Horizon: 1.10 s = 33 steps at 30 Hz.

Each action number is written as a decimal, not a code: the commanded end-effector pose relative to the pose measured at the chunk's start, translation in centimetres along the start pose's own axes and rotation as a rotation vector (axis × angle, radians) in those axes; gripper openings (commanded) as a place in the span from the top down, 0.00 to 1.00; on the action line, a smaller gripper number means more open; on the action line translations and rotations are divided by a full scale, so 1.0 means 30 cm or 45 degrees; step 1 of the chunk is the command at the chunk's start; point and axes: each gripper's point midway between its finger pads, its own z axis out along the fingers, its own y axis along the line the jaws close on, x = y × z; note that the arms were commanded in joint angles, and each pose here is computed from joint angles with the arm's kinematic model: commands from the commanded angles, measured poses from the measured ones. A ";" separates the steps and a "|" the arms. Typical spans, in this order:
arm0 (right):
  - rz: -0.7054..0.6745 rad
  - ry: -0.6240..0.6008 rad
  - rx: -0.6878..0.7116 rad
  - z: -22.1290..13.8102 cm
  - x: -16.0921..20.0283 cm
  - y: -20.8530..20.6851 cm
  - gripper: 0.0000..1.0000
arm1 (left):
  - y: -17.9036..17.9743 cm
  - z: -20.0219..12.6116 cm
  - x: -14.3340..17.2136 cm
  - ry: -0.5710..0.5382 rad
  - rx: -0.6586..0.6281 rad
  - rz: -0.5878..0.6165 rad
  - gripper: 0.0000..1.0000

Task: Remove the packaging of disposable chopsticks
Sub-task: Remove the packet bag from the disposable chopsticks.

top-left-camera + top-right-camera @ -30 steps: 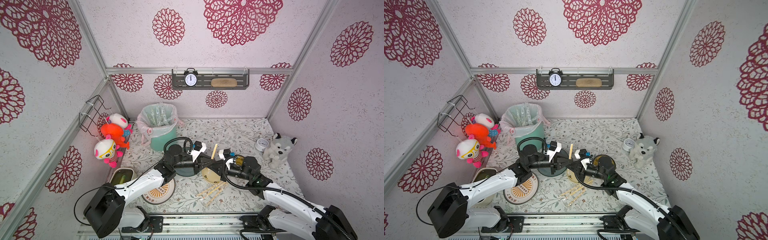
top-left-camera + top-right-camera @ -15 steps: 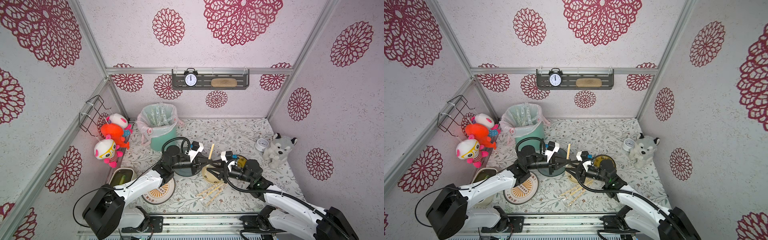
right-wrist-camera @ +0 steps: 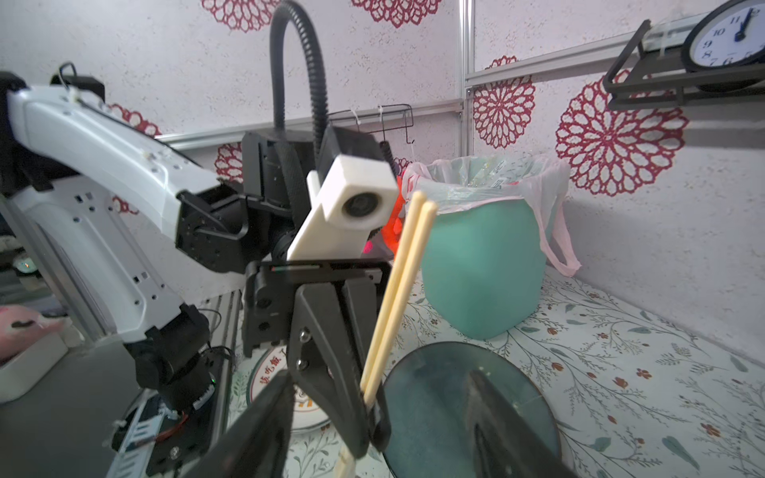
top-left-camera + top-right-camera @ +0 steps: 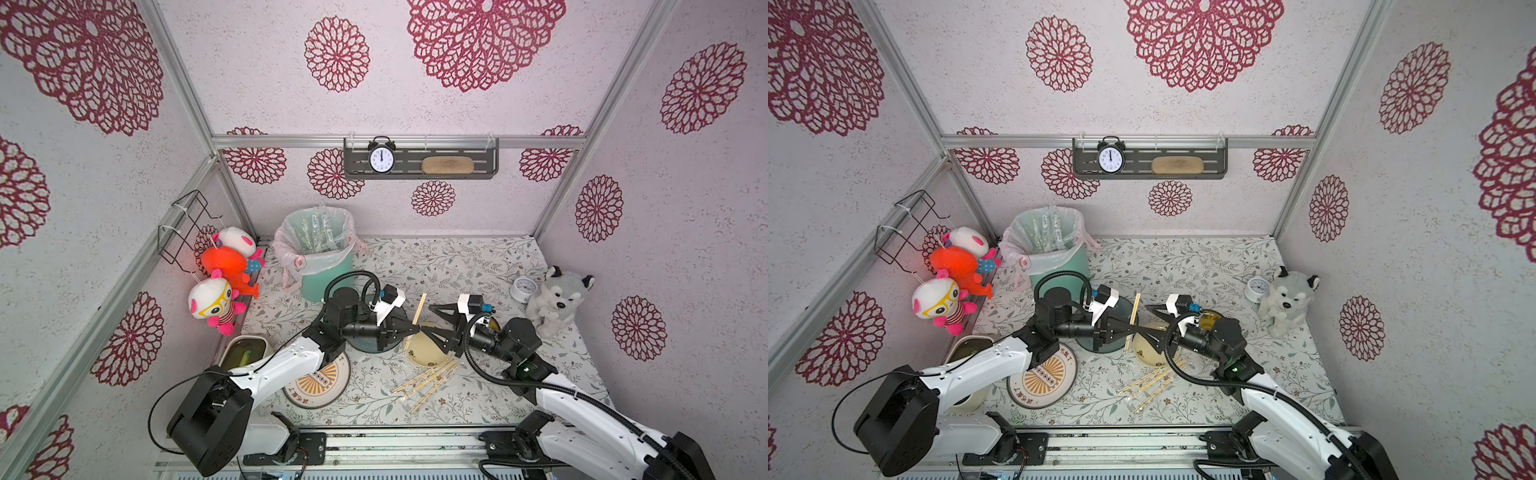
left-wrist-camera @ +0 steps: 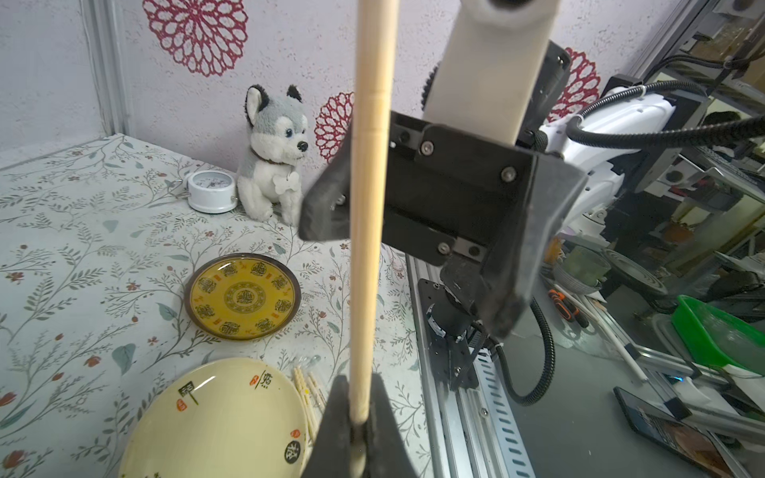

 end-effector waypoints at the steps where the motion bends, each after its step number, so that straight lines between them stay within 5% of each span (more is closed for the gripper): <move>1: -0.003 -0.080 -0.151 0.031 -0.087 0.047 0.02 | -0.031 0.003 -0.024 -0.002 0.052 0.053 1.00; 10: 0.010 -0.091 -0.133 0.042 -0.074 0.027 0.04 | -0.028 0.003 -0.019 0.003 0.038 0.058 1.00; 16: 0.044 -0.063 -0.224 0.064 -0.056 0.049 0.43 | -0.029 0.008 -0.018 0.003 0.035 0.057 1.00; 24: 0.054 -0.069 -0.238 0.060 -0.031 0.052 0.69 | -0.039 0.011 -0.023 0.007 0.045 0.063 1.00; 30: 0.048 -0.088 -0.234 0.053 -0.035 0.053 1.00 | -0.042 0.008 -0.010 0.016 0.041 0.058 1.00; 33: 0.042 -0.092 -0.214 0.054 -0.036 0.045 1.00 | -0.045 0.006 0.000 0.019 0.047 0.048 1.00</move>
